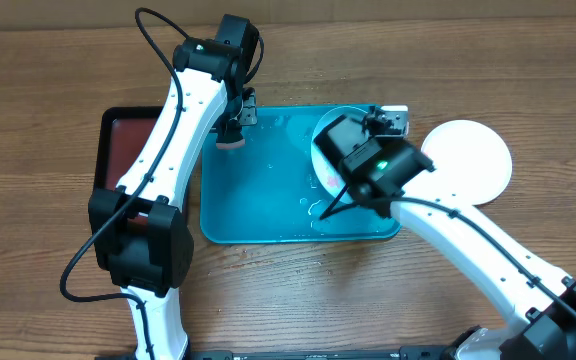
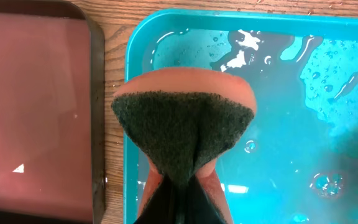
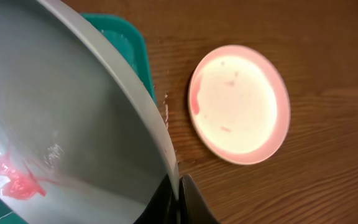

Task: Clean dirty plates on tray and stack at the side

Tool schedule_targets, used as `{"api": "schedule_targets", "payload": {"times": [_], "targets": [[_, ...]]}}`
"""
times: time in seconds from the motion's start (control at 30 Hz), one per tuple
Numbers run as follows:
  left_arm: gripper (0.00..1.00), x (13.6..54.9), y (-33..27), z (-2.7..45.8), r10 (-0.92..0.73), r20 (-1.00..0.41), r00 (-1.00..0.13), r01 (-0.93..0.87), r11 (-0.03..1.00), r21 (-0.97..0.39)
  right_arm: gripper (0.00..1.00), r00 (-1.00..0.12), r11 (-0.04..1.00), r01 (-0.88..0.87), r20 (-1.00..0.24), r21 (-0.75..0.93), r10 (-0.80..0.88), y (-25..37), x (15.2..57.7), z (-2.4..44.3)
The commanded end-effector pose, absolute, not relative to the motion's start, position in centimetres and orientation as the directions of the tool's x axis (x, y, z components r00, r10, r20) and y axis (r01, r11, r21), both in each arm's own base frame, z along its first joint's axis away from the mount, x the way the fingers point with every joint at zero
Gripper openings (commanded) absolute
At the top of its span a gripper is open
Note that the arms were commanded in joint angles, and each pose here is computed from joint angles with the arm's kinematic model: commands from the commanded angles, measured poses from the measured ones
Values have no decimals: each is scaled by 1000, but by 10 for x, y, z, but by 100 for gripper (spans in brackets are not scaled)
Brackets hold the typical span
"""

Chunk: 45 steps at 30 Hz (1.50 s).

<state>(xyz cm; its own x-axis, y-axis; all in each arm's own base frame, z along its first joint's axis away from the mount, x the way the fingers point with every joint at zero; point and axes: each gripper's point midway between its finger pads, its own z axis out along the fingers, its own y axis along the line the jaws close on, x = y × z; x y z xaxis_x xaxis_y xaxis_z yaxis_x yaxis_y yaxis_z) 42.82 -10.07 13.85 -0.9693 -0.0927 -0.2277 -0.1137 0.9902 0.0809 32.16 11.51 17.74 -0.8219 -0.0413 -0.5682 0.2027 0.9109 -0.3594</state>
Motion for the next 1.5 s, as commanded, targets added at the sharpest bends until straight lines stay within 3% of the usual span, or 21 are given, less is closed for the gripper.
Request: {"api": "schedule_targets", "payload": {"times": [0.0,0.27,0.43,0.6,0.73,0.83,1.03,1.23,1.37,1.47], "targets": [[4,429,-105,144,-70,-239,-968,-89,993,71,4,-708,860,285,-698,-424,-110,110,327,218],[4,429,-105,144,-69,-239,-969,-89,993,71,4,-529,732,346,-766,-588,-365,122,316,272],[4,428,-105,144,-69,-235,-969,-89,993,73,4,-465,707,368,-779,-603,-422,132,311,287],[4,427,-105,144,-69,-233,-970,-89,993,74,4,-469,774,380,-827,-507,-311,133,312,275],[4,427,-105,144,-69,-232,-970,-88,993,74,4,-530,857,418,-847,-301,-39,132,314,239],[4,427,-105,144,-69,-232,-970,-89,993,74,4,-610,888,430,-778,-161,154,137,316,201],[4,427,-105,144,-69,-232,-970,-89,993,74,4,-779,909,404,-483,101,400,172,313,122],[4,427,-105,144,-69,-232,-970,-89,993,74,4,-839,885,422,-283,198,464,186,305,66],[4,427,-105,144,-70,-233,-970,-89,993,74,4,-859,881,423,-218,210,464,192,301,45],[4,427,-105,144,-69,-232,-970,-89,993,74,18,-905,917,327,-204,230,373,204,302,40]]}}
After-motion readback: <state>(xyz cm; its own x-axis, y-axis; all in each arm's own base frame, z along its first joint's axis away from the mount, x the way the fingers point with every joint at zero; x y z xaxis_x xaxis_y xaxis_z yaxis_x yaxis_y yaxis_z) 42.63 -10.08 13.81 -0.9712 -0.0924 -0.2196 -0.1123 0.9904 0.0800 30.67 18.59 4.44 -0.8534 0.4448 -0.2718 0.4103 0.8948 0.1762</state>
